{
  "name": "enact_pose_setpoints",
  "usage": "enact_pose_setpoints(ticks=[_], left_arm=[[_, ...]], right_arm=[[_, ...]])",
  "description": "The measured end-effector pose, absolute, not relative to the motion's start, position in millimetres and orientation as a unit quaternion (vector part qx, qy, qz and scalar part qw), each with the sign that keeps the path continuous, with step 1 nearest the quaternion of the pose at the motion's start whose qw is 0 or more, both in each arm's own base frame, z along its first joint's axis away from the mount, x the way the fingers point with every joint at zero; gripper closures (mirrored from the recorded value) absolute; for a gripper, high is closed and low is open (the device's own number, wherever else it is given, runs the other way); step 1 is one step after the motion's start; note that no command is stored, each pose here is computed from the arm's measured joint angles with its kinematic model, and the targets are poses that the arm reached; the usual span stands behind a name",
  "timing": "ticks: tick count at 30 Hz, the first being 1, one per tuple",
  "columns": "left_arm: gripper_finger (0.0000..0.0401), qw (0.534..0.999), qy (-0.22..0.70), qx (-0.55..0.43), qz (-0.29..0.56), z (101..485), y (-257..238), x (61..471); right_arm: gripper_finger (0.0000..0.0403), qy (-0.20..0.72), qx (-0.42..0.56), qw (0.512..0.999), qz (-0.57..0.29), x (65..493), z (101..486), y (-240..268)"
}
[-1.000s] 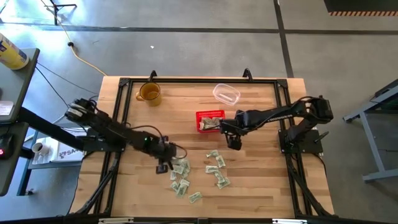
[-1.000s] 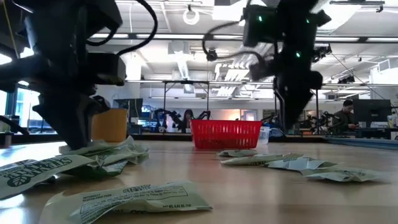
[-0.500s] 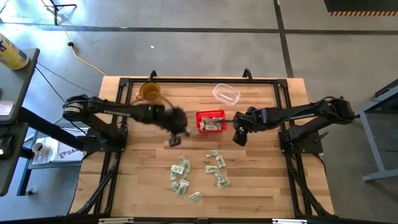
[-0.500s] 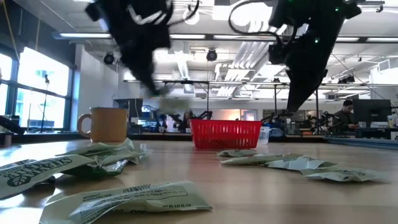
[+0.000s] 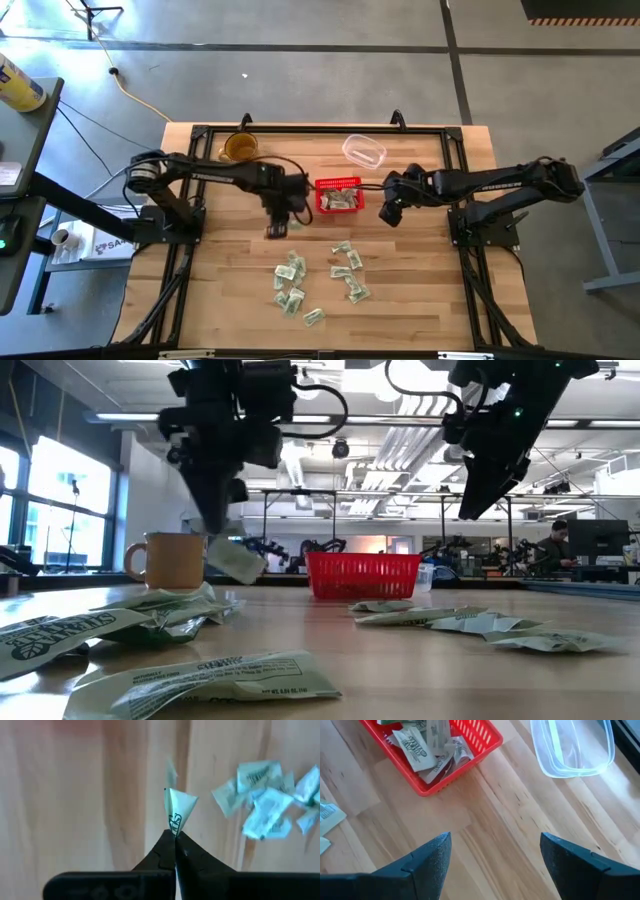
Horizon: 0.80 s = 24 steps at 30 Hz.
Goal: Pick and place items into bin
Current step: Put the white packet into the red basket
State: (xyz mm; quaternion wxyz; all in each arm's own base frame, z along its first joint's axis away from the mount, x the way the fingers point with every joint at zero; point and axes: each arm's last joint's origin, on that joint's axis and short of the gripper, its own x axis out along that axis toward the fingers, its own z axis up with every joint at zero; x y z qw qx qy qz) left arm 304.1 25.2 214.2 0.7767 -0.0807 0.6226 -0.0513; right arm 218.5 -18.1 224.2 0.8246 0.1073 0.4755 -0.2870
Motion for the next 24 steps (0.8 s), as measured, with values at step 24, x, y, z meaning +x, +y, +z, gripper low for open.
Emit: enact_pose_setpoints(ticks=[24], left_arm=[[0.0364, 0.791, 0.607, -0.067, 0.020, 203, 22, 326]], right_arm=[[0.0107, 0.482, 0.099, 0.821, -0.289, 218, 224, -33]])
